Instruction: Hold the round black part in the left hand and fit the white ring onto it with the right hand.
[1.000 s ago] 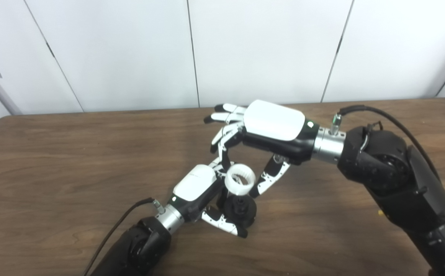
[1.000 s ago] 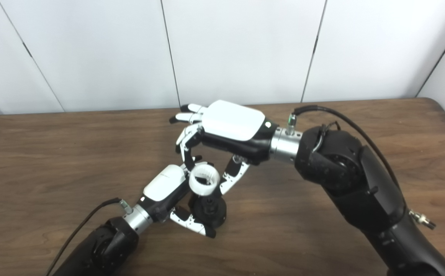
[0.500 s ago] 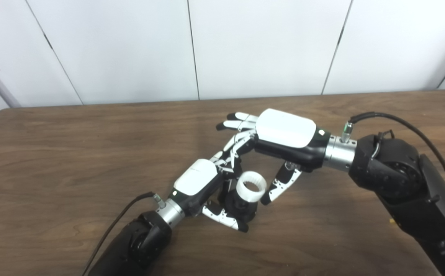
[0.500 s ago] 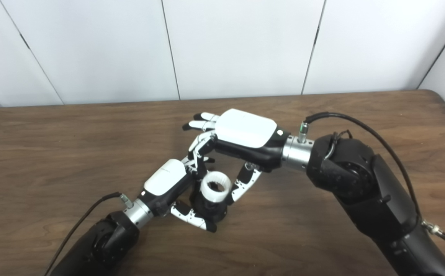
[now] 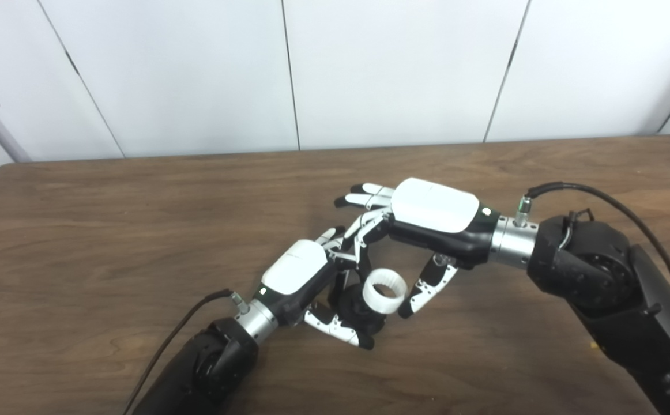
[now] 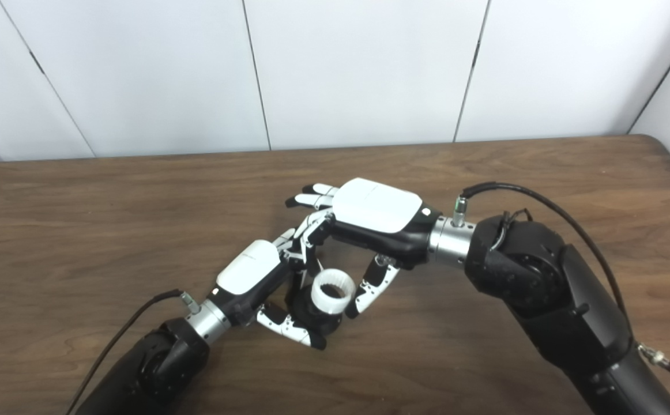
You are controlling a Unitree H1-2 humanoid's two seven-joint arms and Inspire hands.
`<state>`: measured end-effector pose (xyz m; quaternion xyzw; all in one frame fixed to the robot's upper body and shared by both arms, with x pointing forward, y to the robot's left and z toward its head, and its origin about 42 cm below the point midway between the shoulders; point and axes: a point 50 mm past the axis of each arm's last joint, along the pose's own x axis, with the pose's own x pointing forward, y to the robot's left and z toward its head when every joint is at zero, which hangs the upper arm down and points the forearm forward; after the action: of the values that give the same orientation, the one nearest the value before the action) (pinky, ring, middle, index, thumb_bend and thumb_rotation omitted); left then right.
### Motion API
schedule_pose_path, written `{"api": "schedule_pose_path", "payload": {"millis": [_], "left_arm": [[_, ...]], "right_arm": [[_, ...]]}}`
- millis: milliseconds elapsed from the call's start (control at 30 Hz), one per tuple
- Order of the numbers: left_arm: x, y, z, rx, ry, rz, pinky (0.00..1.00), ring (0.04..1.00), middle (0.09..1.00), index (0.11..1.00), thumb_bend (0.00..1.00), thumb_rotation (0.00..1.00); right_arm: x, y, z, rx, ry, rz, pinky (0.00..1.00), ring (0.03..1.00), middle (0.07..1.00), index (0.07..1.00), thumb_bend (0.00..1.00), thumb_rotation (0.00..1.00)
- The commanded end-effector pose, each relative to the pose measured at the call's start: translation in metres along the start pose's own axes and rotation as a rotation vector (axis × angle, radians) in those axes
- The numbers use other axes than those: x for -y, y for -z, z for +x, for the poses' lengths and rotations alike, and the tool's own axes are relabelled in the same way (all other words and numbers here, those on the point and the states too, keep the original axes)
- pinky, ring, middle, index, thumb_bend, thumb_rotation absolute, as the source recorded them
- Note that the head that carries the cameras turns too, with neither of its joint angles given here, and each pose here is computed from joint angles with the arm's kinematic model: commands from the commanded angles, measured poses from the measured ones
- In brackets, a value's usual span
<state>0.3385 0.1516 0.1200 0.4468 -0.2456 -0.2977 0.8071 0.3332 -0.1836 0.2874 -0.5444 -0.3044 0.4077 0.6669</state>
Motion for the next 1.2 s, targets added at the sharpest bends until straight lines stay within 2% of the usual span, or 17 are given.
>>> {"api": "schedule_pose_path", "payload": {"millis": [0, 633, 1167], "left_arm": [[0.000, -0.005, -0.001, 0.023, -0.004, -0.010, 1.00, 0.911, 0.679, 0.480, 0.52, 0.06], [0.004, -0.014, -0.001, 0.025, 0.001, -0.008, 1.00, 0.905, 0.676, 0.480, 0.52, 0.06], [0.001, -0.012, 0.001, 0.008, -0.003, -0.004, 1.00, 0.886, 0.685, 0.483, 0.52, 0.06]], "right_arm": [[0.012, -0.001, 0.000, 0.024, 0.052, -0.044, 1.00, 0.952, 0.736, 0.480, 0.53, 0.14], [0.004, 0.008, 0.015, 0.028, 0.052, -0.049, 1.00, 0.951, 0.731, 0.480, 0.53, 0.14], [0.000, -0.006, 0.026, 0.061, 0.047, -0.032, 1.00, 0.964, 0.738, 0.480, 0.52, 0.14]]}}
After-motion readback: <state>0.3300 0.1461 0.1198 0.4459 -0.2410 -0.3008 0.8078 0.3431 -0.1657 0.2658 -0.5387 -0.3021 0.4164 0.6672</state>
